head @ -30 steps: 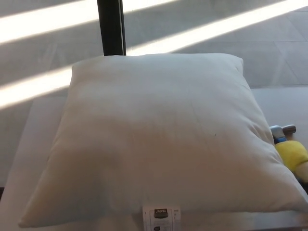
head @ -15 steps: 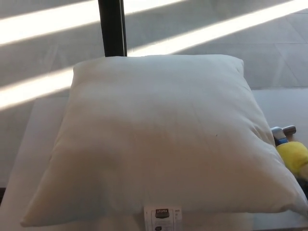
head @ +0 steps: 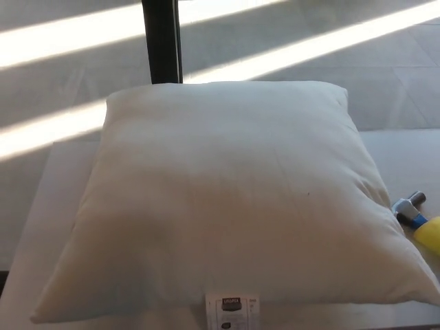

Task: A hammer is kept on the right hand side and a pillow is kept on the left hand side on the desk infront of the robot and the robot uses its right hand to pick up the hammer and makes a downward swinging motion to hit the pillow

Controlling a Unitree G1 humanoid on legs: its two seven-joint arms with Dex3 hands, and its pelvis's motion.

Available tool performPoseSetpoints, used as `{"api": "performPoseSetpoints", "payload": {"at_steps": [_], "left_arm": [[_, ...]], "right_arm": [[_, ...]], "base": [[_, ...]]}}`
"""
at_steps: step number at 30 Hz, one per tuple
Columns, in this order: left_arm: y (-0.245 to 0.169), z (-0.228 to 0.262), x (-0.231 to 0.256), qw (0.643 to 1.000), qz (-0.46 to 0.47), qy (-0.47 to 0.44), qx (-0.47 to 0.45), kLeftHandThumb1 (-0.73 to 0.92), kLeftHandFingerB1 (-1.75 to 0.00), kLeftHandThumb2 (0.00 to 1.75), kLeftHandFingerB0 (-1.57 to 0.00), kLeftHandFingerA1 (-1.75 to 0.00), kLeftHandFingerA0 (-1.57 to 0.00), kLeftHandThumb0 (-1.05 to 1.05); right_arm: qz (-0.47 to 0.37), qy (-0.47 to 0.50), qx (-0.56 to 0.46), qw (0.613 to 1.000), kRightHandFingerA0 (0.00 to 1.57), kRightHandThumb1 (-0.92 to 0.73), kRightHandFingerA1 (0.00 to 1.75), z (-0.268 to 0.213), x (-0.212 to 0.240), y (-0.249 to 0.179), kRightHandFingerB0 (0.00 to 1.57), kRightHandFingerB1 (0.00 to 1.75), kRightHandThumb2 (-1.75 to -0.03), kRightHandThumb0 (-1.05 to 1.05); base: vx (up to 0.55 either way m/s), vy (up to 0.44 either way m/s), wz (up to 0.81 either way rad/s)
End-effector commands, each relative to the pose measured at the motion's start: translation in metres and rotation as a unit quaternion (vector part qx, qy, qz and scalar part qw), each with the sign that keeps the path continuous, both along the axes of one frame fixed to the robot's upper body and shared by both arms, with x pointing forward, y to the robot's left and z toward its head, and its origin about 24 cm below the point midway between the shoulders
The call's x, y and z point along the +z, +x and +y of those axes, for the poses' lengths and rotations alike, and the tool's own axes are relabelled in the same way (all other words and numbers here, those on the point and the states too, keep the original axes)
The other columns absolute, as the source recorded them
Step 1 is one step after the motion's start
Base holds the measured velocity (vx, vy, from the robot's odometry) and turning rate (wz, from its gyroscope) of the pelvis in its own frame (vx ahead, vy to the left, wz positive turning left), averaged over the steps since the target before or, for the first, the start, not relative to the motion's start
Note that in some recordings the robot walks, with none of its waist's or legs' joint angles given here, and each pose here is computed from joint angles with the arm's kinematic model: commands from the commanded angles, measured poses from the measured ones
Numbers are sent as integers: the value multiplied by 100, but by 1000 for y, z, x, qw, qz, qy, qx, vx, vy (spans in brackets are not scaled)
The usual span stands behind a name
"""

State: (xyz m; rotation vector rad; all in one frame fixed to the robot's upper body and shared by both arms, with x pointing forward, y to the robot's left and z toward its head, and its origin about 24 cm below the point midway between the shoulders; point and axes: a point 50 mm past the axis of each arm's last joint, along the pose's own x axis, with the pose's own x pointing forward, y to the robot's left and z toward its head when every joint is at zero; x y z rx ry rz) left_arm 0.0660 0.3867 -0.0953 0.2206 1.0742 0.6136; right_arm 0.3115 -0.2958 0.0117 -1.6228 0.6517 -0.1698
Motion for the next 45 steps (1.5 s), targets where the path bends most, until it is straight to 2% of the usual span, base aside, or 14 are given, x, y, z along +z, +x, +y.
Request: {"api": "performPoseSetpoints", "payload": {"at_steps": [1,8,13,22,24,25,27,28,29,35,39,41,43,45], "left_arm": [[0,4,4,1000,-8,4,-9,52,-50,56,-70,-71,-86,-65],[0,4,3,1000,-8,0,-7,53,-50,57,-69,-67,-82,-64],[3,4,4,1000,-14,1,-5,53,-51,57,-74,-68,-83,-64],[8,7,7,1000,-9,7,-22,59,-51,58,-75,-63,-80,-61],[8,7,8,1000,-10,6,-18,59,-49,58,-72,-62,-79,-60],[8,8,8,1000,-8,7,-17,58,-49,58,-75,-65,-83,-60],[9,8,9,1000,-6,13,-25,59,-50,58,-75,-65,-82,-60],[10,8,9,999,0,14,-32,61,-49,59,-73,-66,-82,-60],[15,9,10,999,-4,17,-35,61,-50,59,-74,-65,-83,-60],[10,7,8,1000,-12,6,-19,61,-50,59,-73,-64,-79,-59],[9,7,8,1000,-10,5,-24,62,-50,59,-71,-65,-78,-60],[9,6,6,1000,-8,2,-16,61,-51,59,-73,-65,-80,-59],[9,6,6,1000,-8,2,-15,61,-51,59,-73,-65,-80,-59],[9,5,6,1000,-11,-1,-15,62,-50,59,-72,-64,-78,-58]], "right_arm": [[100,46,-3,994,81,-92,171,4,-55,-43,64,107,-73,-44],[80,24,46,995,92,-90,175,8,-55,-43,73,140,-66,-38],[56,18,85,995,90,-90,175,12,-51,-39,67,131,-66,-37],[-21,38,132,990,93,-83,175,17,-34,-24,69,148,-65,-34],[-39,55,132,989,93,-83,175,17,-29,-20,71,138,-64,-34],[-47,67,131,988,93,-79,175,17,-25,-17,72,83,-68,-30],[-61,88,134,985,95,-78,173,17,-14,-8,75,93,-73,-28],[-64,92,136,984,96,-76,175,16,-9,-5,70,125,-78,-29],[-75,99,137,983,97,-75,171,17,0,2,74,98,-79,-31],[-97,131,135,977,94,-75,155,15,25,17,72,57,-85,-32],[-102,159,119,975,93,-73,163,15,28,19,84,76,-85,-32],[-105,204,79,970,90,-79,170,13,30,21,78,126,-79,-29],[-106,211,75,969,90,-79,170,13,31,22,78,126,-79,-29],[-143,280,46,948,78,-70,155,8,40,26,73,94,-93,-27]], "base": [[0,0,0],[0,0,0],[0,0,0],[0,0,0],[0,0,0],[0,0,0],[0,0,0],[0,0,0],[0,0,0],[0,0,0],[0,0,0],[0,0,0],[0,0,0],[0,0,0]]}}
